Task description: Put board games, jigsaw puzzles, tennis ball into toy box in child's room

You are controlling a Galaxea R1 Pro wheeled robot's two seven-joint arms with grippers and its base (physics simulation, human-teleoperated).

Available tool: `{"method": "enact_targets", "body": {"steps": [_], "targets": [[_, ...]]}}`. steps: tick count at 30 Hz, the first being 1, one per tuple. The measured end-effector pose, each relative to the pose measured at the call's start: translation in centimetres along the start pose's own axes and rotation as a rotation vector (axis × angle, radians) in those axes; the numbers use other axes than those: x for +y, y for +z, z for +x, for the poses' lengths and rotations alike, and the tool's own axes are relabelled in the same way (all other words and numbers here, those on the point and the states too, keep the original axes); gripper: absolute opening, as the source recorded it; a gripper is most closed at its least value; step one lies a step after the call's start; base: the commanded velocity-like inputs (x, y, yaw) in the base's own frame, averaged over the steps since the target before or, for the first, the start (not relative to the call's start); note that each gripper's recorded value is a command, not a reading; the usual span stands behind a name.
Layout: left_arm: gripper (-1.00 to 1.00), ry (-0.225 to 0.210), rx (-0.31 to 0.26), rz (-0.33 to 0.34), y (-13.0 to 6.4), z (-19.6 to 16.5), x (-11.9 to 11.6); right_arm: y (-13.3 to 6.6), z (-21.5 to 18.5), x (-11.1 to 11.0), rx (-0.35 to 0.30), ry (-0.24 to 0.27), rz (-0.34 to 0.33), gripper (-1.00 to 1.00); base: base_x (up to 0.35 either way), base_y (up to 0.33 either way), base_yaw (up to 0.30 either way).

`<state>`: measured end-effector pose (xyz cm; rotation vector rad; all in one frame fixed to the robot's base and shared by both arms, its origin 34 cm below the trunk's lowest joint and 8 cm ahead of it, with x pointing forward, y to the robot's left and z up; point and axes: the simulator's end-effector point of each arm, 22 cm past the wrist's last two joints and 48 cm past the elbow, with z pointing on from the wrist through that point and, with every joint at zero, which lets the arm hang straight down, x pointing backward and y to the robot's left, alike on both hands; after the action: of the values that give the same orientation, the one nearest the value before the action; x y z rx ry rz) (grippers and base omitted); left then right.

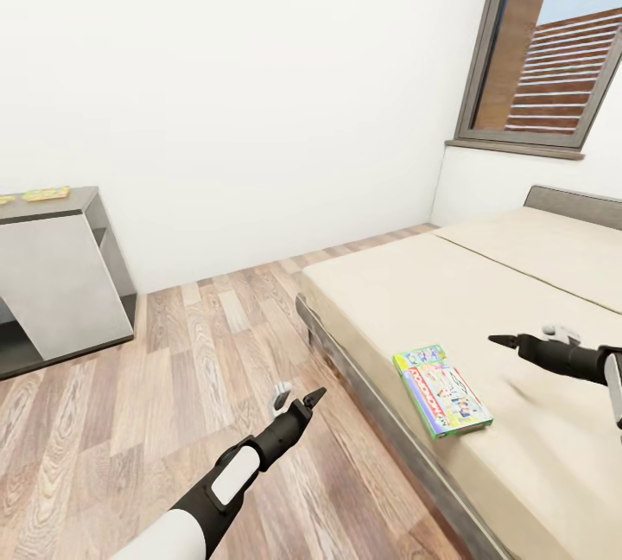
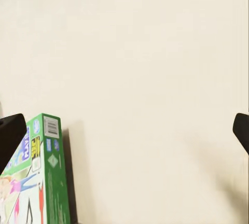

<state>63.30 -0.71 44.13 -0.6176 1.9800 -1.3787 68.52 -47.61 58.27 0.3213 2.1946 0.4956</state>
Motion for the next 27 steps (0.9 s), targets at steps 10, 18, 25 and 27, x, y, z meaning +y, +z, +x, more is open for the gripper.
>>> {"method": "enact_targets", "body": {"steps": [10, 18, 25, 27], "targets": [[1.0, -0.001, 0.002, 0.002, 0.1, 0.1, -0.1, -1.6, -1.8, -0.6, -0.059, 0.001, 0.01, 1.0, 0.0, 0.0, 0.0], [1.0, 0.02, 0.034, 0.008, 0.4, 1.4, -0.5, -2.6, -2.9, -0.1, -0.093, -0.023, 0.006, 1.0, 0.0, 0.0, 0.0], [1.0, 0.051, 0.075, 0.014, 0.6, 2.9, -0.9, -4.3, -1.8, -0.2, -0.115, -0.069, -0.007, 1.0, 0.0, 0.0, 0.0], [1.0, 0.058, 0.082, 0.016, 0.6, 3.1, -1.1, -5.3, -1.5, 0.0, -0.136, -0.091, -0.026, 1.0, 0.0, 0.0, 0.0]]}}
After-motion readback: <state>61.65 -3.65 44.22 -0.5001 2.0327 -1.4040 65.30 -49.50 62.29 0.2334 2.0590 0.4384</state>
